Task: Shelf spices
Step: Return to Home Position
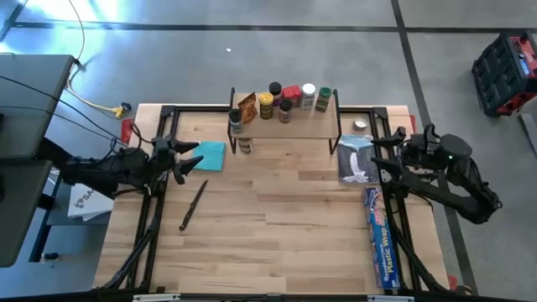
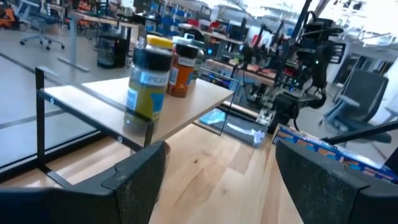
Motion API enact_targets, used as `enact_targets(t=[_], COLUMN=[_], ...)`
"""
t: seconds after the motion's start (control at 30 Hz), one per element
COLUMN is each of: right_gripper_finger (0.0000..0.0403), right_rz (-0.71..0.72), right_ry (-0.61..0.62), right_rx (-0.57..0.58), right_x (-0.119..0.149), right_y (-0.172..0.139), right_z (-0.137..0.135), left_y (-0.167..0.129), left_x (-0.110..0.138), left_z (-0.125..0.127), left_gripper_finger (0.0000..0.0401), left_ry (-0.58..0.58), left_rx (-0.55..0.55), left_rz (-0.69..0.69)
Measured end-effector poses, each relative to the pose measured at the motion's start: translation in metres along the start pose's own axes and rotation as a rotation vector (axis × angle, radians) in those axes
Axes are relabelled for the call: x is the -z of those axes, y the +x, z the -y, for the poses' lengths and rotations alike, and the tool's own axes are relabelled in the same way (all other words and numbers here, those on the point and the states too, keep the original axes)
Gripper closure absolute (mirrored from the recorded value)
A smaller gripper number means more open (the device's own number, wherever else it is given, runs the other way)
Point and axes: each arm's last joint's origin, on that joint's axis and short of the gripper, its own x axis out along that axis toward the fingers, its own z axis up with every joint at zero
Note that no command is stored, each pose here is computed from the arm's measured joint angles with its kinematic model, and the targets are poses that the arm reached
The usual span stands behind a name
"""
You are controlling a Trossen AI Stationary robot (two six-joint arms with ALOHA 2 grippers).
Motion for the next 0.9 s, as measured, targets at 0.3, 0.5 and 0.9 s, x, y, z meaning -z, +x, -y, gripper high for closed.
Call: enact_targets(t=[0.3, 0.5, 0.9], right_gripper_finger=[0.0105, 0.0105, 0.0105], right_rz=[0.056, 0.142, 0.169], right_ry=[0.050, 0.018, 0.056], right_rx=[-0.159, -0.159, -0.189], right_x=[0.046, 0.072, 0.104], right_y=[0.037, 0.053, 0.065], right_z=[0.013, 0.021, 0.023], left_y=[0.006, 0.011, 0.016], left_x=[0.028, 0.042, 0.051], left_z=[-0.004, -0.005, -0.004], left_gripper_finger=[0.0103, 0.0103, 0.0103], left_ry=[0.002, 0.001, 0.002], left_rx=[0.011, 0.022, 0.046], left_rz=[-0.011, 0.012, 0.083])
